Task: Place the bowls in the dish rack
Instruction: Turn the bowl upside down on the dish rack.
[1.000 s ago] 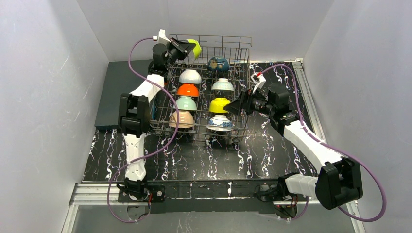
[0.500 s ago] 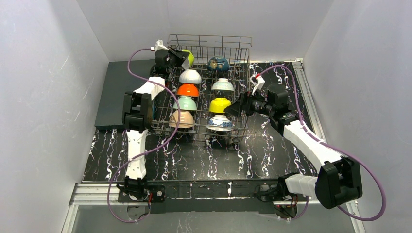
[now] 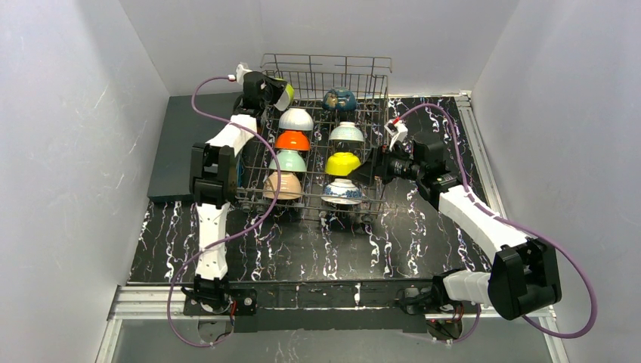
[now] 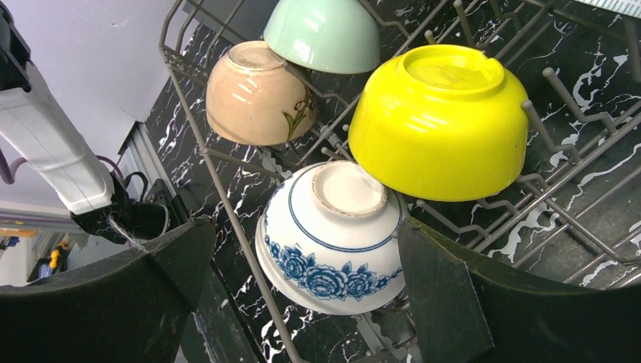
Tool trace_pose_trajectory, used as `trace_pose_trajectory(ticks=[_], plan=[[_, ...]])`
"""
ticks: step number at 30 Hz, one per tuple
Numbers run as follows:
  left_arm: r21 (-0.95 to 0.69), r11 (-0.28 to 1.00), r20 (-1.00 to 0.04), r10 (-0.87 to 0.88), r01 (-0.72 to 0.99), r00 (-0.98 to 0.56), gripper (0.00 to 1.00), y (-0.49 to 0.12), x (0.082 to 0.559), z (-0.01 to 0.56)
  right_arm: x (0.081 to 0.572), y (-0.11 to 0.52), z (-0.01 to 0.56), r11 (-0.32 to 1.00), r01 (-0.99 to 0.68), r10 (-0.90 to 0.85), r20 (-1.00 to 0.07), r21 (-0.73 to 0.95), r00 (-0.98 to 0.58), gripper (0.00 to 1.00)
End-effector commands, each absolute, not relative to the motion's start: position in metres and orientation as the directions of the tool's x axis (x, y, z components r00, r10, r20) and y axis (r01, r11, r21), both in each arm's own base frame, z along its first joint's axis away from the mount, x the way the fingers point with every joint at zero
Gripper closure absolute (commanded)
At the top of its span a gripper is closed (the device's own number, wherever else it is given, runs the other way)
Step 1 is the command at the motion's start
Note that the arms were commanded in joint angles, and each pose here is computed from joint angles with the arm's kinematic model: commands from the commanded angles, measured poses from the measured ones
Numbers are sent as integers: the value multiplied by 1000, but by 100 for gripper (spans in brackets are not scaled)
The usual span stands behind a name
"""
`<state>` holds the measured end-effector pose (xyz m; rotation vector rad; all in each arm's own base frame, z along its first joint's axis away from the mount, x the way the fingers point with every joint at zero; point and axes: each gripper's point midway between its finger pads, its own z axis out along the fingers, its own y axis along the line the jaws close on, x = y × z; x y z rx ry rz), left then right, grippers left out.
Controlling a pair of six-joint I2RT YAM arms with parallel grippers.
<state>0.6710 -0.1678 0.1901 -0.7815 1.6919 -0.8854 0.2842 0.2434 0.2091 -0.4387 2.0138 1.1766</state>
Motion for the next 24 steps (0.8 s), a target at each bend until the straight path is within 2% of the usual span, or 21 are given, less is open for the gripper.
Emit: trace_pose_trajectory(ticks=[1, 4, 6, 7, 13, 19, 24], plan=[[-776, 568, -507, -820, -274, -265, 100, -145, 649, 181, 286, 244, 218, 504, -651, 55, -773, 568, -632, 1], [-724, 573, -508, -820, -383, -265, 100, -131, 636, 164, 287, 245, 217, 502, -656, 40, -773, 564, -633, 1], [-733, 565, -498, -825, -379, -266, 98, -132, 633, 160, 286, 245, 218, 499, -661, 34, -775, 560, -631, 1], [-735, 561, -492, -827, -380, -270, 100, -133, 631, 157, 286, 245, 218, 500, -661, 34, -776, 559, -630, 1], [-763, 560, -480, -825, -322, -297, 100, -143, 634, 162, 286, 245, 218, 500, -662, 32, -776, 558, -630, 1], [-772, 603, -546, -791, -202, -276, 100, -149, 649, 207, 286, 244, 221, 504, -669, 22, -782, 547, -623, 1], [-723, 686, -656, -719, -81, -231, 100, -149, 654, 260, 289, 245, 231, 495, -686, 22, -797, 533, -603, 1]])
